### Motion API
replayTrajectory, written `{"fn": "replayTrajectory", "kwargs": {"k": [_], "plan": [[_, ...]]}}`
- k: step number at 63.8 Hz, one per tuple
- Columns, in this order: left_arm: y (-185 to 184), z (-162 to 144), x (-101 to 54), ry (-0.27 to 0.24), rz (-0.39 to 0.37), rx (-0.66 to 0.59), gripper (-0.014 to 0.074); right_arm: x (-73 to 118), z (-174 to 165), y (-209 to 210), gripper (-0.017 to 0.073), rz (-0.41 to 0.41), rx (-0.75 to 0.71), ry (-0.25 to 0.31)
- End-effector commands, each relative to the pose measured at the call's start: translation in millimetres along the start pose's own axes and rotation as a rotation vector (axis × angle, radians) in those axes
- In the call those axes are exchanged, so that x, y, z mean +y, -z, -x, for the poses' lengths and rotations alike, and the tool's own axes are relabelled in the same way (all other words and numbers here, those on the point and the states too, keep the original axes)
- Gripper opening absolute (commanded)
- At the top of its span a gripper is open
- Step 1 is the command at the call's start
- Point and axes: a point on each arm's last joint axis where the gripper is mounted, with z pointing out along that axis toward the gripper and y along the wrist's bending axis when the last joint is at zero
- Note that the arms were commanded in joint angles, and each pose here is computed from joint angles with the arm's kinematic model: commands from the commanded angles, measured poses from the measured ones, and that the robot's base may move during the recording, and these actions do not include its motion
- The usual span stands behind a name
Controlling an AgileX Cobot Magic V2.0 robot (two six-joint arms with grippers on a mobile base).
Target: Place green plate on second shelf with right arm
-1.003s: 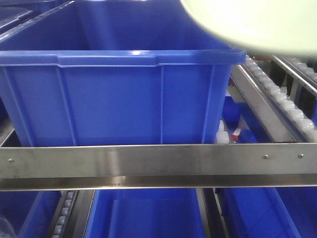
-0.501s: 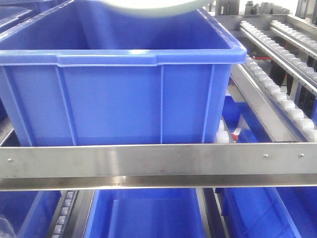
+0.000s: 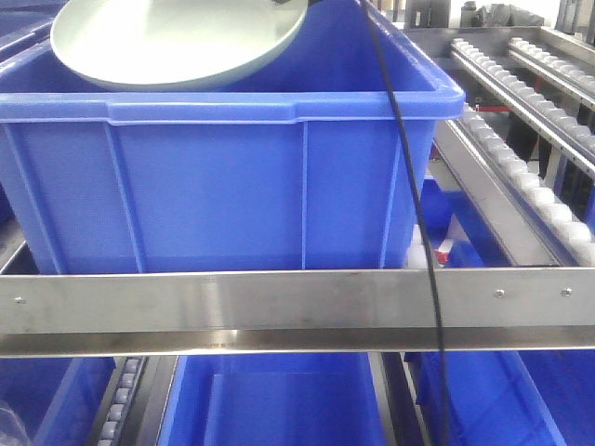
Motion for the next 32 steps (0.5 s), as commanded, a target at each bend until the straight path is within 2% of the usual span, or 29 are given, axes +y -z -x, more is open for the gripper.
{"fn": "replayTrajectory", "kwargs": {"k": [1,5,18,32], "plan": [[-3,-7,-1.6,-0.001,-0.014,-0.04,0.0125,15.2,39,29,0.0063,0.048,-0.188,-0.01],[-3,-7,-1.6,-0.001,-0.014,-0.04,0.0125,15.1,39,29,0.0101,0.046,-0.185,-0.007],[-3,-7,-1.6,-0.001,-0.014,-0.04,0.0125,15.0,40,30,0.035,0.037,-0.189,0.039],[-3,-7,-1.6,-0.001,-0.014,-0.04,0.0125,18.7,46,41,0.036,0.041,-0.195,0.057]]}}
